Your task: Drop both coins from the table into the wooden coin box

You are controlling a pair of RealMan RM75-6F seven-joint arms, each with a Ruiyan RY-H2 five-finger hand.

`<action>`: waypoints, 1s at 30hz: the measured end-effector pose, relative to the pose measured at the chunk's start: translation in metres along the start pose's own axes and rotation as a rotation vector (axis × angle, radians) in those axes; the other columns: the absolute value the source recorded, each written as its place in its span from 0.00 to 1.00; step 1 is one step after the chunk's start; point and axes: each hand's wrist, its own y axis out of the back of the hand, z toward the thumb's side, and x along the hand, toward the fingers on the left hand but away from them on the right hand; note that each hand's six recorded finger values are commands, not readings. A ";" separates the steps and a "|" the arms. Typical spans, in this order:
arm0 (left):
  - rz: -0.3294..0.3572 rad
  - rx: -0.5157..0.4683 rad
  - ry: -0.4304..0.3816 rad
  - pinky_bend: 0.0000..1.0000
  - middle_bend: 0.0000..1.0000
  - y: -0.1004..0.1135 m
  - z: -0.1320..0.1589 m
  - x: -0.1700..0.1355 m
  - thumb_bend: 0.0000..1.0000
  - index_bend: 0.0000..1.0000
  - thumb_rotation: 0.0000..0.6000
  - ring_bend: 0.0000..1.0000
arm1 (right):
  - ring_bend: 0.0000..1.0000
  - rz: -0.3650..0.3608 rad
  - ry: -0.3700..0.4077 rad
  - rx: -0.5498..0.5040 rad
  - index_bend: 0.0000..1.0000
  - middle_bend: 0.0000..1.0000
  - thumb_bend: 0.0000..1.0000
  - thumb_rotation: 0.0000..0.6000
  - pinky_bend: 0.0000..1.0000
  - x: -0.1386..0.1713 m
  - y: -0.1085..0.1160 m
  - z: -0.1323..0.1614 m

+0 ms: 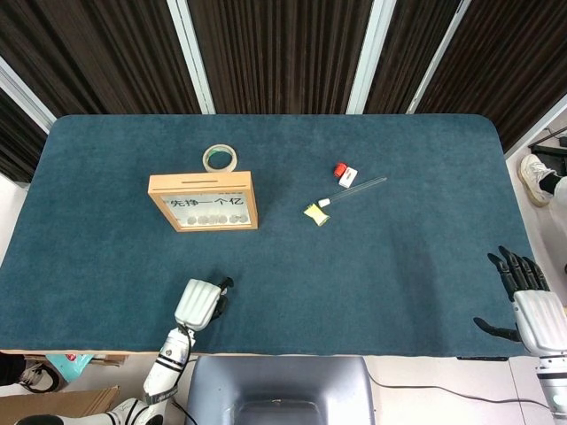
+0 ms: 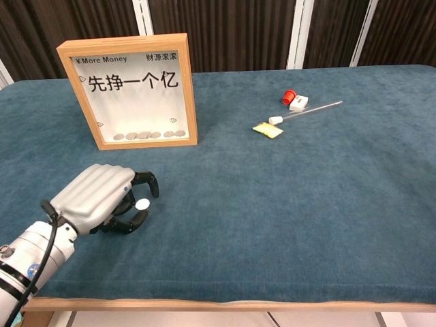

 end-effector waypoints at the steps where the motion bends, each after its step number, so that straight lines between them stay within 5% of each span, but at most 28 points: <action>1: 0.000 0.001 0.001 1.00 1.00 0.000 0.000 0.000 0.41 0.41 1.00 1.00 | 0.00 0.001 -0.001 0.000 0.00 0.00 0.19 1.00 0.00 0.000 0.000 0.000; 30: -0.018 0.014 0.026 1.00 1.00 -0.005 -0.009 -0.006 0.41 0.41 1.00 1.00 | 0.00 -0.007 0.000 0.007 0.00 0.00 0.19 1.00 0.00 0.001 0.000 0.001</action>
